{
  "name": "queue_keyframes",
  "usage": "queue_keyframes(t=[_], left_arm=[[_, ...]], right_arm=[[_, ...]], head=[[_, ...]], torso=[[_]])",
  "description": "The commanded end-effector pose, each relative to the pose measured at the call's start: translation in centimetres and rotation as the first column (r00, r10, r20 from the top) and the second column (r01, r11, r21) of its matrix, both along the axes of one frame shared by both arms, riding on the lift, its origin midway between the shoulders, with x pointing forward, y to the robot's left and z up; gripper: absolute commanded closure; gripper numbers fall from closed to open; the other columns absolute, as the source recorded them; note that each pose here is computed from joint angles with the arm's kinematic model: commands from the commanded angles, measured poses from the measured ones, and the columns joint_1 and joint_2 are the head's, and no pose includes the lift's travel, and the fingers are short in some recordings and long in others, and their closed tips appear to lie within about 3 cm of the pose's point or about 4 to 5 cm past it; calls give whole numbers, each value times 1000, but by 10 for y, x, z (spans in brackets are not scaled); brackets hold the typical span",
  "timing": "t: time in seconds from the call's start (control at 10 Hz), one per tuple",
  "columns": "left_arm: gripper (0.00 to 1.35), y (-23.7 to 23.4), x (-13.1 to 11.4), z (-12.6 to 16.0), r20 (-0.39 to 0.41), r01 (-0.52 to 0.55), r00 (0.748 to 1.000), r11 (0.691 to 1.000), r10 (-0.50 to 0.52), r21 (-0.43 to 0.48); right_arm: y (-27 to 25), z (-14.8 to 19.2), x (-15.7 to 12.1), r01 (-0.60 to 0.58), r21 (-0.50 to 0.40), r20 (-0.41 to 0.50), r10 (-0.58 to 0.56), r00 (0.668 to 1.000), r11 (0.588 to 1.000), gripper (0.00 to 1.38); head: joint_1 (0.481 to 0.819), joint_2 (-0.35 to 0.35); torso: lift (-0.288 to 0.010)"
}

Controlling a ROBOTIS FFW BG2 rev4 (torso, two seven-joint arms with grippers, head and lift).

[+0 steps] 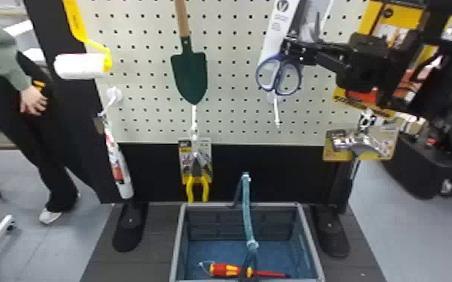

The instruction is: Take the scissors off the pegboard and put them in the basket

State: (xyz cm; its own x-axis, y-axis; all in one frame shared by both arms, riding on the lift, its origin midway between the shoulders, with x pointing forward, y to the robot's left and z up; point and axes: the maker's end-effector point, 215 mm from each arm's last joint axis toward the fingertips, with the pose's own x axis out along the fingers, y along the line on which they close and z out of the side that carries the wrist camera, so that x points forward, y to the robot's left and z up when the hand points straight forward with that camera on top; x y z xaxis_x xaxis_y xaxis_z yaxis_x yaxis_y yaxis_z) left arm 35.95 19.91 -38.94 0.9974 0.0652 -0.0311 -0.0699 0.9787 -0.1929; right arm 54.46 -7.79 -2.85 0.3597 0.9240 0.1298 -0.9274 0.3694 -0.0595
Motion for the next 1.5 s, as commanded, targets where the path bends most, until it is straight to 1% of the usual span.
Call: queue_keyframes(t=[0.0,0.2,0.4,0.6,0.8,1.0,1.1,1.4], left_arm=[[101,0,-1,-1,-2,0,1000,1000,0,-1],[101,-1,-1,-1,-3,-1,1000,1000,1,-3],[101,-1,-2,-3,-11,-1,1000,1000,1,-2],[101,-2,-2,-3,-9,1,1000,1000,-1,-2],[101,-3,-3,-3,-11,-1,1000,1000,1,-7],[101,-3,-3,-4,-13,0,1000,1000,0,-5],[101,-5,-2,-4,-13,3,1000,1000,-3,-7],[101,-5,-3,-4,-15,3,1000,1000,-3,-6]], right_arm=[[-9,-8,-5,25,42,-21,-24,999,999,1273],[-18,-19,-9,55,97,-53,-50,997,994,1273],[-25,-33,-10,76,120,-84,-66,994,990,1273],[-39,-57,-13,130,149,-135,-110,985,980,1273],[-53,-92,-15,179,177,-215,-139,967,968,1273],[-55,-124,-13,201,198,-288,-139,947,959,1273],[-54,-135,-12,207,218,-314,-133,940,954,1273],[-51,-183,-16,263,287,-434,-120,893,921,1273]], head=[[549,0],[549,0],[549,0],[549,0],[549,0],[549,0],[549,0],[549,0]], torso=[[-100],[-100],[-100],[-100],[-100],[-100],[-100],[-100]])
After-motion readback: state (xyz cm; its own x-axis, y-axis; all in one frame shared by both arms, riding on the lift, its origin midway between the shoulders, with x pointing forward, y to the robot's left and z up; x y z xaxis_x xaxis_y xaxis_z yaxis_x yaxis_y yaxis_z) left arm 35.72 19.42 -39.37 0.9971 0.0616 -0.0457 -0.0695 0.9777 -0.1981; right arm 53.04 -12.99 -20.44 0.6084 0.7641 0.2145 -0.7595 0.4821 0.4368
